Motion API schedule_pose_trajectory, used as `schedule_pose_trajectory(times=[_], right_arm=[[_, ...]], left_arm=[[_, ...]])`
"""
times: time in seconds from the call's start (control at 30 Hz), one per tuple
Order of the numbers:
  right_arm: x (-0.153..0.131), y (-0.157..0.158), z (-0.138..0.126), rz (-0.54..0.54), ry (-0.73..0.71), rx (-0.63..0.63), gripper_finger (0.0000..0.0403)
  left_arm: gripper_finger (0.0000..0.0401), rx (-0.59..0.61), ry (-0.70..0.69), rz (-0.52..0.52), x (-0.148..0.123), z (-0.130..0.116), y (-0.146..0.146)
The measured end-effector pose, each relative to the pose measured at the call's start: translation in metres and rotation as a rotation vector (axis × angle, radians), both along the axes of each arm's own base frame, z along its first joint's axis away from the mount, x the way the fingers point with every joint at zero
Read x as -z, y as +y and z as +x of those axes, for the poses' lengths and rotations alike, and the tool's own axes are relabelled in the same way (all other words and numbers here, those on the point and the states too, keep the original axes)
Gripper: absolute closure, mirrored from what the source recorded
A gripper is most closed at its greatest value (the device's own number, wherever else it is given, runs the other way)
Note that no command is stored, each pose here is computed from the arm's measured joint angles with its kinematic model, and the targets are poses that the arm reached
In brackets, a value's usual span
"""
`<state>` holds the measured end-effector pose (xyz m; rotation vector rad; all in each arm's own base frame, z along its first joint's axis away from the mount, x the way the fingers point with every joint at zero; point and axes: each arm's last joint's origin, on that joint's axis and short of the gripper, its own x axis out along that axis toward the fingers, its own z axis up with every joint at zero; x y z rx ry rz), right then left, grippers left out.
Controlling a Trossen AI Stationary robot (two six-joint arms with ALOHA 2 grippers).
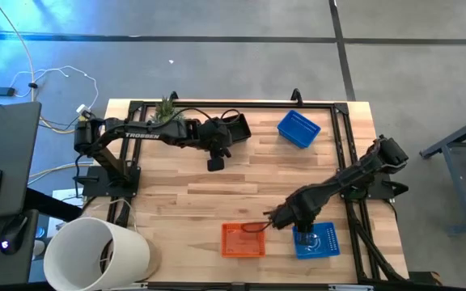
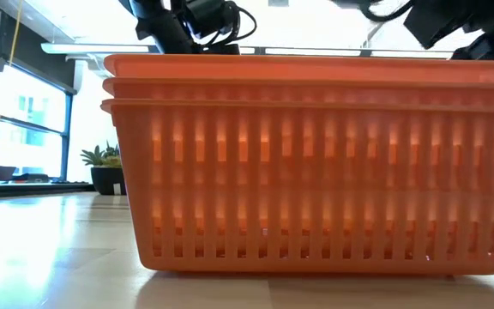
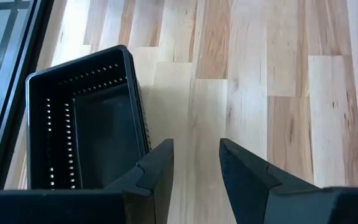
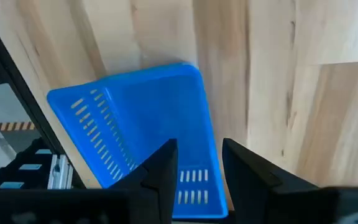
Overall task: Stack baskets by color
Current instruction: Stack the bottom blue basket on top of the top blue basket
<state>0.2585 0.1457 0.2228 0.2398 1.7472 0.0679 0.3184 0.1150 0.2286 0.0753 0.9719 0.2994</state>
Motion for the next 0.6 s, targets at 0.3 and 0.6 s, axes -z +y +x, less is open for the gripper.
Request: schedule_pose_trajectory(times=[0.3, 0.6], right_arm=[[0.001, 0.018, -0.005, -0.071, -0.084, 0.002, 0.0289], [0.022, 0.015, -0.011, -0.081, -0.041, 0.096, 0.0289]], left_arm=[[0.0286, -0.021, -0.008, -0.014, 0.0, 0.0, 0.0], [0.0286, -0.019, -0.007, -0.013, 0.0, 0.0, 0.0]])
